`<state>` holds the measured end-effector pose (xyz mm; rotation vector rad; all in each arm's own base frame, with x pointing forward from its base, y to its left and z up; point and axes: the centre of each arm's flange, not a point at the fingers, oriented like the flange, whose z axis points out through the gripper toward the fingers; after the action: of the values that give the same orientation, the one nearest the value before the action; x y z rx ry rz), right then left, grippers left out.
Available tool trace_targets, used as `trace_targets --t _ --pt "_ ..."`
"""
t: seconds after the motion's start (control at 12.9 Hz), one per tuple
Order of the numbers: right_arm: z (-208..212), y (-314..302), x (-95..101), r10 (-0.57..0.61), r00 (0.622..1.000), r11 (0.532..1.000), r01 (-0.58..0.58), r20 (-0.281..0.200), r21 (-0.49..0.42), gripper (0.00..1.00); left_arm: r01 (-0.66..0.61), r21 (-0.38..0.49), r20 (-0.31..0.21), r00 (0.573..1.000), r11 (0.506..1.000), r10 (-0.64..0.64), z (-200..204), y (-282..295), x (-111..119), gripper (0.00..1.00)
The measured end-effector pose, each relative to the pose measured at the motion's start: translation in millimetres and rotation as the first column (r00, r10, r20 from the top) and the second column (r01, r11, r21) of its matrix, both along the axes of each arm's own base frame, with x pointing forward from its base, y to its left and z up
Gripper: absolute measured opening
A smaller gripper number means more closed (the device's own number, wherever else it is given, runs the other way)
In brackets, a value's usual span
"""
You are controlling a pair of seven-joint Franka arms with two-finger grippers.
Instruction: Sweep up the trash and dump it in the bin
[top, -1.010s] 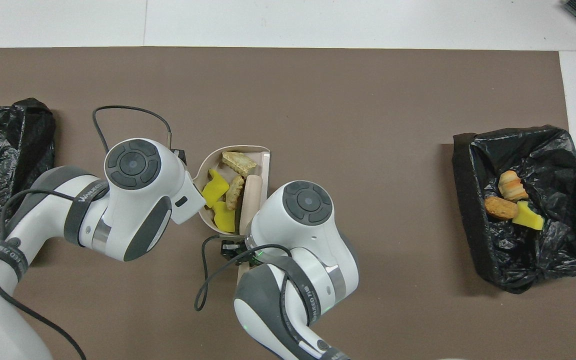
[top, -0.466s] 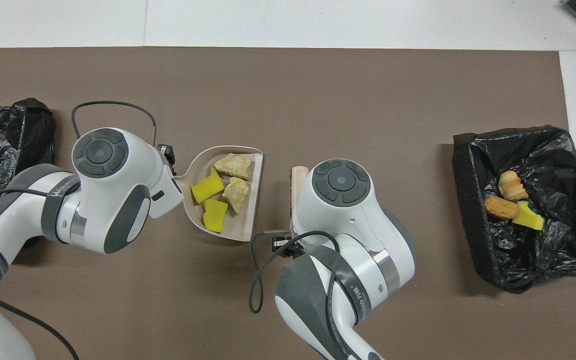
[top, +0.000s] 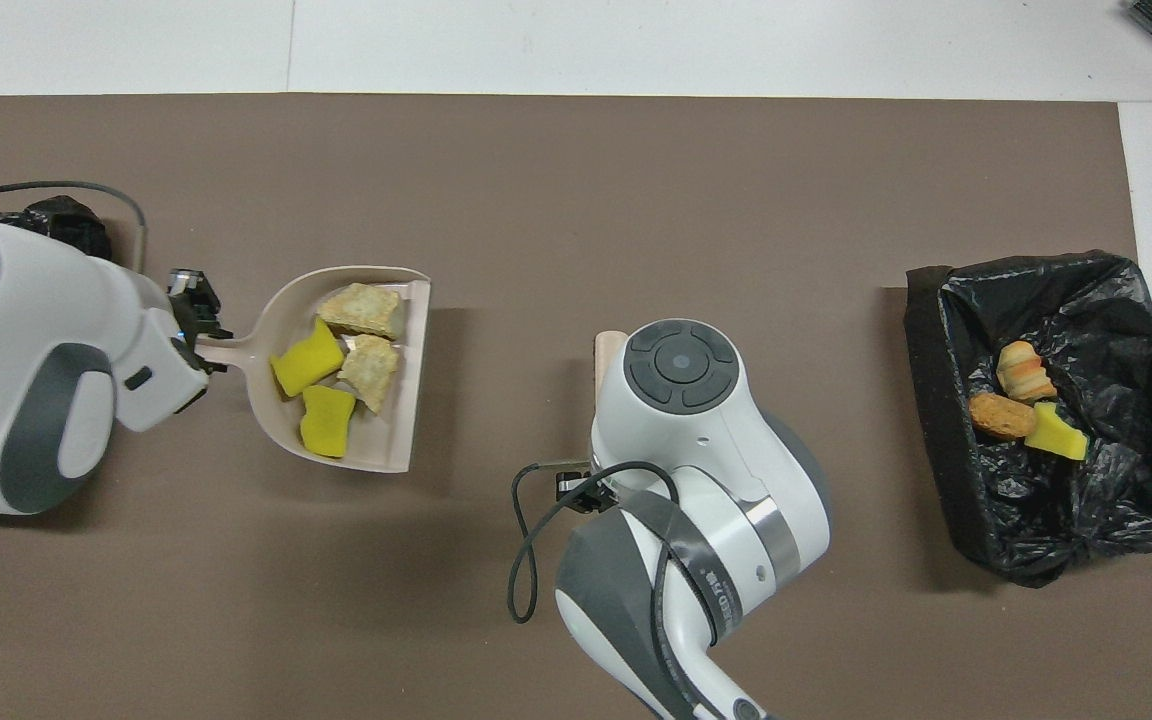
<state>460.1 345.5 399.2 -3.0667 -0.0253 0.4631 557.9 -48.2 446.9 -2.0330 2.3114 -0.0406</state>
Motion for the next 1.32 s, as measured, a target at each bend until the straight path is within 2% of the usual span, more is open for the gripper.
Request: trace_targets --t 0.08,0.23,0.47,0.62,0.85,1.01,1.24,1.32 --pt "-6 14 -11.7 0.02 1.0 1.0 -0.02 0.006 0.001 0.25 -0.042 -0.001 0.0 0.999 0.999 0.042 11 36 -2 0.33" --pt "-23 56 -51.9 0.044 0.999 0.999 -0.044 0.021 -0.011 0.25 -0.151 -0.004 0.017 0.988 0.989 0.151 32 107 -10 0.33" --pt "-30 118 -123.0 0.063 0.997 0.998 -0.062 0.042 -0.032 0.25 -0.307 -0.006 0.072 0.949 0.952 0.307 62 205 -23 0.33" --pt "-32 144 -158.2 0.056 0.997 0.998 -0.054 0.062 -0.032 0.25 -0.36 0.003 0.116 0.927 0.933 0.358 83 262 -28 0.33" --pt "-44 146 -173.3 0.068 0.996 0.997 -0.065 0.054 -0.047 0.25 -0.382 0.027 0.169 0.912 0.924 0.373 105 318 -23 0.33" --pt "-54 143 -177.2 0.072 0.997 0.996 -0.069 0.041 -0.064 0.25 -0.364 0.053 0.182 0.919 0.93 0.349 110 348 -21 0.33" --pt "-66 141 -171.7 0.062 0.998 0.995 -0.06 0.027 -0.076 0.26 -0.31 0.178 0.164 0.945 0.934 0.283 108 365 -20 0.33" --pt "-65 140 -166.4 0.053 0.998 0.996 -0.051 0.03 -0.073 0.34 -0.291 0.229 0.166 0.952 0.929 0.258 107 367 -17 0.33"
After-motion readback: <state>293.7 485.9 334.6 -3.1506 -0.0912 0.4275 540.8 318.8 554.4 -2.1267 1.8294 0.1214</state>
